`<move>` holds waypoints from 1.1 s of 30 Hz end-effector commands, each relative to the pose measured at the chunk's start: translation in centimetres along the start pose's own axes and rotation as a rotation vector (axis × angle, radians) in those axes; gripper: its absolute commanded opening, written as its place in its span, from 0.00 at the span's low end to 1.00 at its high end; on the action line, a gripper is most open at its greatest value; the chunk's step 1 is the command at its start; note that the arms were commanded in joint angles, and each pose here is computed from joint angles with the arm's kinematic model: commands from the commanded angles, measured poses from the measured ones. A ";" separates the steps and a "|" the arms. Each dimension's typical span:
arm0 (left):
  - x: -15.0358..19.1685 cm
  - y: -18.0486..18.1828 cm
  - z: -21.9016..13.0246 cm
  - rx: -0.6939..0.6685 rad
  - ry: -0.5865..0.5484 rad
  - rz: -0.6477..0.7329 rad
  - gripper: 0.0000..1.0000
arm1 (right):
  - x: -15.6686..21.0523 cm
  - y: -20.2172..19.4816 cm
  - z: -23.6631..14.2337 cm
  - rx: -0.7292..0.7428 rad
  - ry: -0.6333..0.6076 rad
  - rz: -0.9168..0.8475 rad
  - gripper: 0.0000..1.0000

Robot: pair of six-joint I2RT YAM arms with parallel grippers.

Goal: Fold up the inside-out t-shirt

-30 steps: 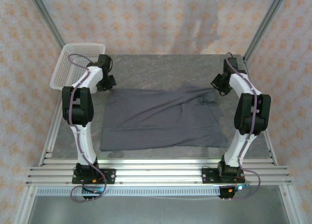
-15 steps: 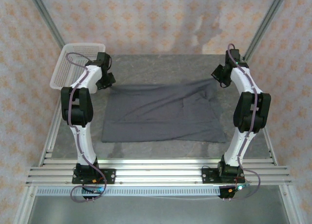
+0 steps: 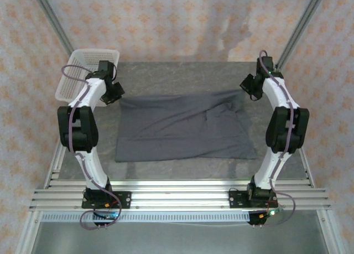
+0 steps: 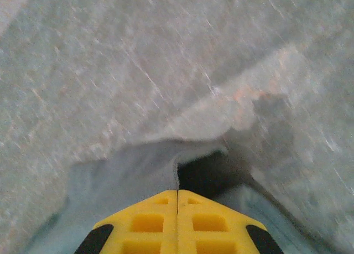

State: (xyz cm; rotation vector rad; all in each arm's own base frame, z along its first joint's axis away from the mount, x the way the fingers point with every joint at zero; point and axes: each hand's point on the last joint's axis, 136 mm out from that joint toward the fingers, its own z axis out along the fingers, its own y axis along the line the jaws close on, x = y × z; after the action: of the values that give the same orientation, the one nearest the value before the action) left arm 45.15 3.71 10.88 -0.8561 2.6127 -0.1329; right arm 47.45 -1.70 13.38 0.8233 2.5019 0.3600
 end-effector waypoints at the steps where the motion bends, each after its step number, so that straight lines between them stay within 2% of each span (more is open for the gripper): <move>1: 1.2 0.6 -1.2 0.036 -0.013 -0.036 0.00 | 1.3 -2.4 -1.5 0.040 -0.034 0.029 0.00; 4: 3.9 1.5 -0.6 0.033 0.030 -0.030 0.00 | 4.0 -4.8 -0.5 0.097 0.023 0.033 0.00; 7: 6.0 3.1 0.2 -0.020 0.074 -0.013 0.00 | 4.7 -5.3 -0.6 0.109 0.041 0.025 0.00; 10: 6.4 4.1 0.3 -0.061 0.079 -0.011 0.00 | 4.0 -4.4 -1.9 0.083 0.026 0.020 0.00; 17: 5.5 4.2 -1.3 -0.065 0.021 -0.027 0.00 | 4.0 -4.3 -4.6 0.074 -0.030 0.026 0.00; 28: 10.6 7.6 0.7 -0.138 0.101 -0.038 0.00 | 10.6 -10.2 -0.2 0.224 0.124 0.040 0.00; 31: 11.4 7.5 1.7 -0.116 0.125 -0.041 0.00 | 11.1 -10.7 -0.2 0.242 0.135 0.047 0.07; 33: 11.2 7.0 1.6 -0.100 0.113 -0.038 0.10 | 10.4 -10.4 -1.0 0.246 0.118 0.043 0.13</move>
State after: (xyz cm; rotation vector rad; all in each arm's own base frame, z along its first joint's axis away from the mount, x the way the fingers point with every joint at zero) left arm 32.49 2.56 3.92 -0.9562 2.7881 -0.0749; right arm 34.40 -2.23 5.33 0.9638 2.7134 0.1987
